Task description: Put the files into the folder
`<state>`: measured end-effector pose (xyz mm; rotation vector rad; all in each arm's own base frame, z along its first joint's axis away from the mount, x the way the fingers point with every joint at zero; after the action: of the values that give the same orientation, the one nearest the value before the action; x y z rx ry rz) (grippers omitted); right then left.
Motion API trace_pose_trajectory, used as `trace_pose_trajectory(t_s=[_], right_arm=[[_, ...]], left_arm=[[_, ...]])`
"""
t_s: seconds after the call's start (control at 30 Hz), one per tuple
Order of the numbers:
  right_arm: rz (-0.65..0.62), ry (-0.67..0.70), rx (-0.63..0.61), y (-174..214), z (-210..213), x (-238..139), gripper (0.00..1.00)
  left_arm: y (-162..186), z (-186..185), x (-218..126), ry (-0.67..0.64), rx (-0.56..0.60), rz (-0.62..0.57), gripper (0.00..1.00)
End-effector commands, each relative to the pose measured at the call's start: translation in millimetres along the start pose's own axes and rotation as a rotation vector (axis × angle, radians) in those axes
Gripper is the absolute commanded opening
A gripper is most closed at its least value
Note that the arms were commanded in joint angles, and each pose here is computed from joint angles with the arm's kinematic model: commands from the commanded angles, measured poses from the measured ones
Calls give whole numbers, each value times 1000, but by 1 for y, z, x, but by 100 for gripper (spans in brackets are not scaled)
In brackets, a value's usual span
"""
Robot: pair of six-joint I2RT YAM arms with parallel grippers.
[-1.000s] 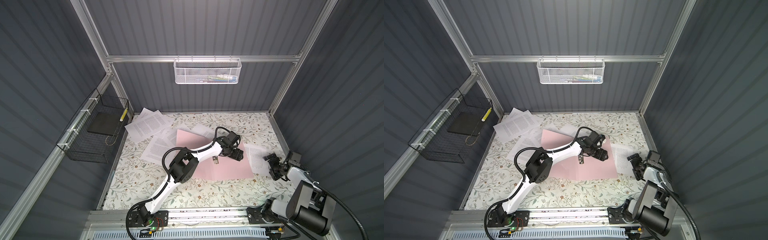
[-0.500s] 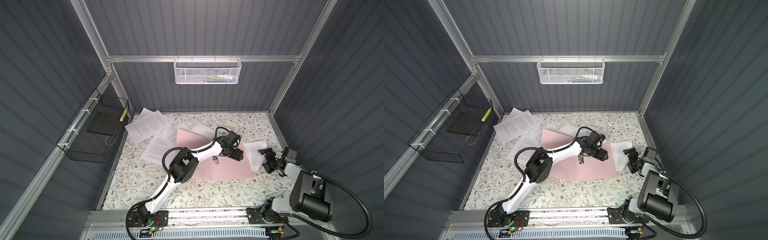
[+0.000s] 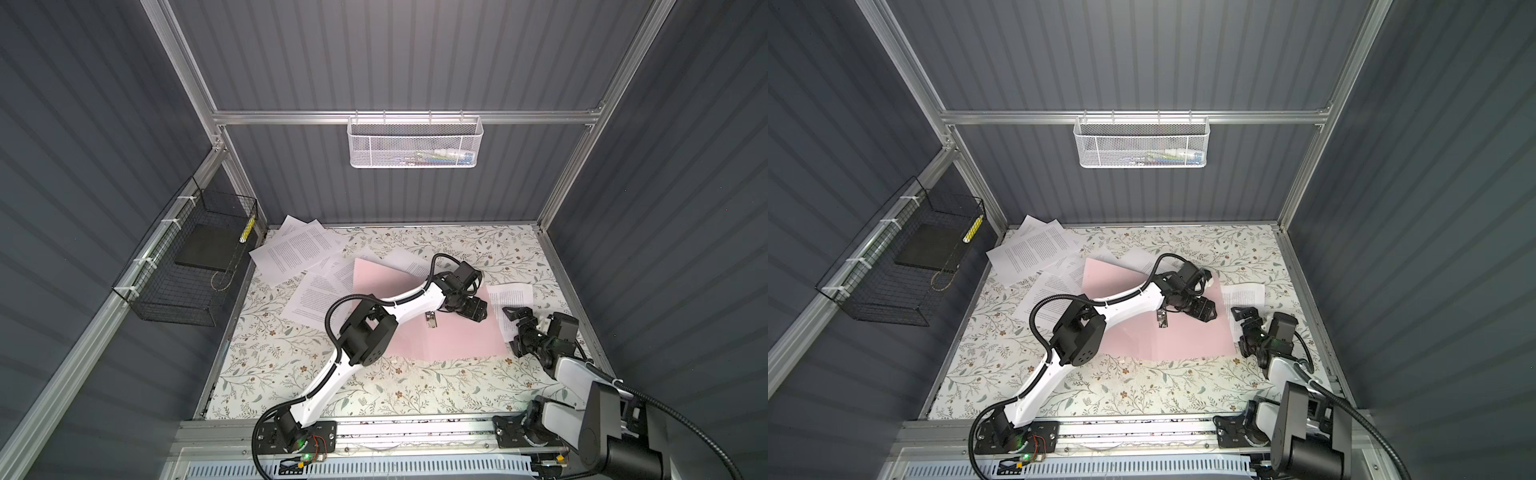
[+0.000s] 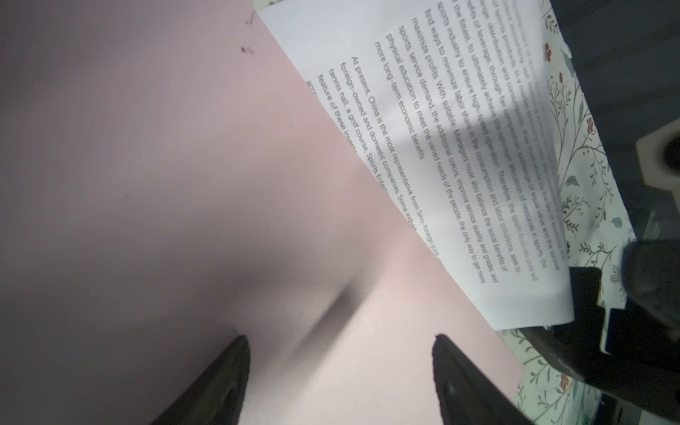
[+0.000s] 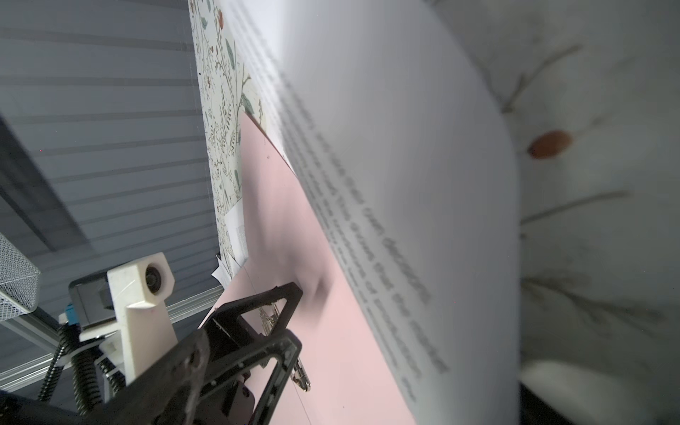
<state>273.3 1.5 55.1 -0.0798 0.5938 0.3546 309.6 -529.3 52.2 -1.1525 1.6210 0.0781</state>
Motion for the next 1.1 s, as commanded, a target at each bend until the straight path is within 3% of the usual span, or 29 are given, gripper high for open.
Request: trace_pose_trajectory(t_s=[0.0, 0.27, 0.5, 0.73, 0.83, 0.93, 1.07], right_arm=[[-3, 129, 89, 13, -38, -6, 99], [-87, 125, -21, -11, -27, -5, 99], [-26, 50, 11, -16, -25, 21, 82], [-70, 61, 39, -17, -36, 19, 51], [-96, 93, 21, -20, -39, 16, 20], [-110, 108, -4, -23, -37, 14, 0], [-132, 114, -75, -32, -20, 7, 0]], left_arm=[[69, 27, 32, -41, -75, 223, 78], [68, 25, 30, -34, -76, 219, 78], [67, 25, 25, -38, -74, 214, 78], [57, 18, 17, -6, -82, 196, 78], [35, -1, 0, 86, -87, 161, 80], [2, -21, -25, 193, -88, 97, 82], [-37, -46, -62, 275, -49, 15, 86]])
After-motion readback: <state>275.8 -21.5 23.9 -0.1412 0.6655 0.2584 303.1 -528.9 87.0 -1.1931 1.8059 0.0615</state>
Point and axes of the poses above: each gripper's point midway between its finger pads, its own x axis out along the fingers, its own z axis along the line the jaws close on, y = z × x, the point moved 1 cm from there along -x, back along the fingers, and after that the axes turned 5 degrees about x, right-handed, at the moved point
